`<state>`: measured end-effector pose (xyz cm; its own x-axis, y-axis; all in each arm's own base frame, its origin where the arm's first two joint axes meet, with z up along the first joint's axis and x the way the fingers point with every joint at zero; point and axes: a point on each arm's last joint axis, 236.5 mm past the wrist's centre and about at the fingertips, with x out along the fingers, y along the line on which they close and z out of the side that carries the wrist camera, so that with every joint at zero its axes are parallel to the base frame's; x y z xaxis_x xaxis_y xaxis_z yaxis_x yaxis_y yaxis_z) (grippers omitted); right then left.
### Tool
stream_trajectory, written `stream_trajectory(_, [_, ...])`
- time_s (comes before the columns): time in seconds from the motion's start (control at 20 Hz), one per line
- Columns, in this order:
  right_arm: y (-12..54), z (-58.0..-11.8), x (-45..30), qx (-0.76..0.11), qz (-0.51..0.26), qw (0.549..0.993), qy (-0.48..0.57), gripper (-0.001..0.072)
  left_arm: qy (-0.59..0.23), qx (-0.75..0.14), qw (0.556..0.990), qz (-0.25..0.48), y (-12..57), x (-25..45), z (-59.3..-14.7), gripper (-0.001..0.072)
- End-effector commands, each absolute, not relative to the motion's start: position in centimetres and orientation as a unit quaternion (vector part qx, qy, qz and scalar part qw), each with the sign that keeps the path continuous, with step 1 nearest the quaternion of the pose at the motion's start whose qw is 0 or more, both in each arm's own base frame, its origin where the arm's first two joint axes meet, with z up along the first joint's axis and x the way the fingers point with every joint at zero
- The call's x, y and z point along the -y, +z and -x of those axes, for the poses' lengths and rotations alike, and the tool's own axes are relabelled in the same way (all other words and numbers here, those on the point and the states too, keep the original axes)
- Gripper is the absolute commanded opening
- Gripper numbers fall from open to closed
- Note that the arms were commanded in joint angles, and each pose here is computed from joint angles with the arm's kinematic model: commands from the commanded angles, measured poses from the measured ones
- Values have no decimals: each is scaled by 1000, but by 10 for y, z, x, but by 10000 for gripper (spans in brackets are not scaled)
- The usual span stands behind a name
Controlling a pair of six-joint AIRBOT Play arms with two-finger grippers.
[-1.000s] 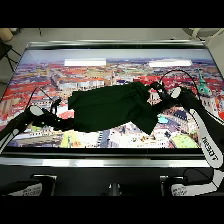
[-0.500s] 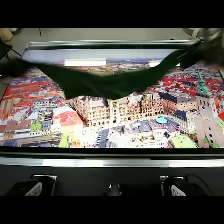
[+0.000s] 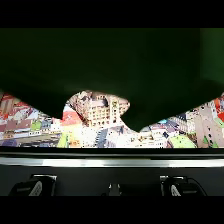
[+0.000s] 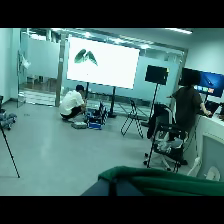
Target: Fold the shirts.
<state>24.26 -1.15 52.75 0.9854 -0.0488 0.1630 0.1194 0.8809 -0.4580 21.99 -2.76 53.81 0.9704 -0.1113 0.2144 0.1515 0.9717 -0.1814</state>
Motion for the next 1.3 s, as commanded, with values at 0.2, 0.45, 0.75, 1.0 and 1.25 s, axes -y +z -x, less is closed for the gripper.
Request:
stream_trajectory(0.2, [432, -281, 25, -128, 295, 947, -18, 15, -57, -93, 988, 107, 436, 24, -283, 27])
stream_trajectory(0.45, [280, -411, 24, -345, 265, 900, 41, 13, -47, -290, 951, 99, 262, 8, -388, 26])
stream_trajectory(0.75, [79, -543, 8, -460, 135, 877, 41, 14, -29, -455, 880, 137, 73, -7, -478, 27])
stream_trajectory(1.0, [3, -566, -23, -488, 52, 868, 75, 16, -49, -511, 835, 200, 1, 15, -503, 28])
stream_trajectory(1.25, [13, -547, -23, -506, 87, 849, 123, 395, -68, -597, 767, 225, -23, 27, -468, 463])
